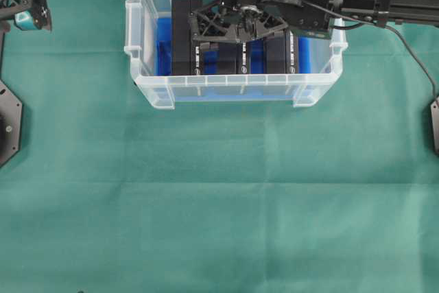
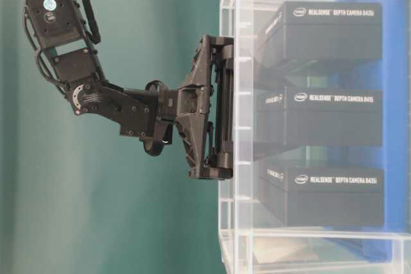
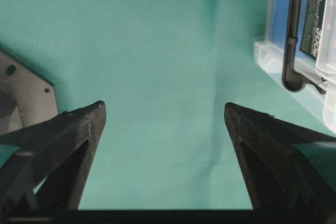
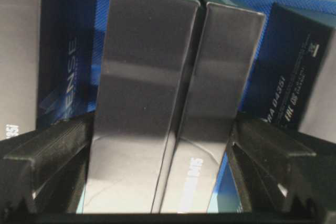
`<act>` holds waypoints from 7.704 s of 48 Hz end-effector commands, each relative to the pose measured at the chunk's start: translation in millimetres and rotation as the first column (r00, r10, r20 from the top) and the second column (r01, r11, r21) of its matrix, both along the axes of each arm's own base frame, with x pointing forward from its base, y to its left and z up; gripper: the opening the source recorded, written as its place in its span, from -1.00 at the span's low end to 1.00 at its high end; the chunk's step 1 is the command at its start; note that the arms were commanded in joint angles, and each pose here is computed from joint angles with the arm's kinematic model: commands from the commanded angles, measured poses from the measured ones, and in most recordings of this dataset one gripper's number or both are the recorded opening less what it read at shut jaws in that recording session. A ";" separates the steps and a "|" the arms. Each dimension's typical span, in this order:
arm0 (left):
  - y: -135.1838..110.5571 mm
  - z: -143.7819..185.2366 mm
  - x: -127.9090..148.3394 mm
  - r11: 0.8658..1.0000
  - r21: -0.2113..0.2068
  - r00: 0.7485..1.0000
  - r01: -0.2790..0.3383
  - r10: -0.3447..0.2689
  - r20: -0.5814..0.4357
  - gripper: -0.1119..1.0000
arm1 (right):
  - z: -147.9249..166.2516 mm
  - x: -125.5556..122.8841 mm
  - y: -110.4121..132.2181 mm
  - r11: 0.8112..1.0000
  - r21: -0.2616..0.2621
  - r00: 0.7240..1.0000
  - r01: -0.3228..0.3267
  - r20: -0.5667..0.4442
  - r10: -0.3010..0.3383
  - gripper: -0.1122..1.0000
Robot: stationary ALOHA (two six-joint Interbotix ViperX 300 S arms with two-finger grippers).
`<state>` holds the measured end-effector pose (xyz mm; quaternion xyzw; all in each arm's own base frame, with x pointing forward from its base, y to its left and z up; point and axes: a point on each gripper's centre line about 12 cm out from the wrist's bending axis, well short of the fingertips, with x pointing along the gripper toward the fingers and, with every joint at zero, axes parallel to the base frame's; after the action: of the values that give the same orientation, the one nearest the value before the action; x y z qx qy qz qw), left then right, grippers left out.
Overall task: Take out the box from the case.
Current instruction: 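Lower the right gripper around the middle black box pair and close, then lift the gripped middle box pair straight up out of the case, then carry the box pair with the right gripper toward the front of the table, then lower the box pair onto the table in front of the case and release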
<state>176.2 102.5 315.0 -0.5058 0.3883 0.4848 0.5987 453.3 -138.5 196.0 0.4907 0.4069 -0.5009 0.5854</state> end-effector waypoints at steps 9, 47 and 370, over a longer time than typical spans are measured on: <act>1.3 5.2 -0.1 1.000 0.013 1.000 -0.006 0.006 0.016 0.98 | 11.2 -0.4 -3.0 1.000 -0.026 1.000 -0.002 0.019 0.002 0.44; 1.3 4.8 0.0 1.000 0.011 1.000 -0.009 0.009 0.014 0.97 | 38.0 4.5 -4.0 0.998 -0.034 0.997 0.050 0.067 -0.048 0.44; 0.2 4.3 0.6 1.000 0.012 1.000 -0.003 0.003 0.017 0.97 | 28.0 -4.5 257.3 0.995 0.053 0.996 0.085 0.013 -0.085 0.42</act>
<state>176.4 102.3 315.5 -0.5081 0.3851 0.4851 0.5985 449.2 120.1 212.9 0.5134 0.4005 -0.5228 0.5502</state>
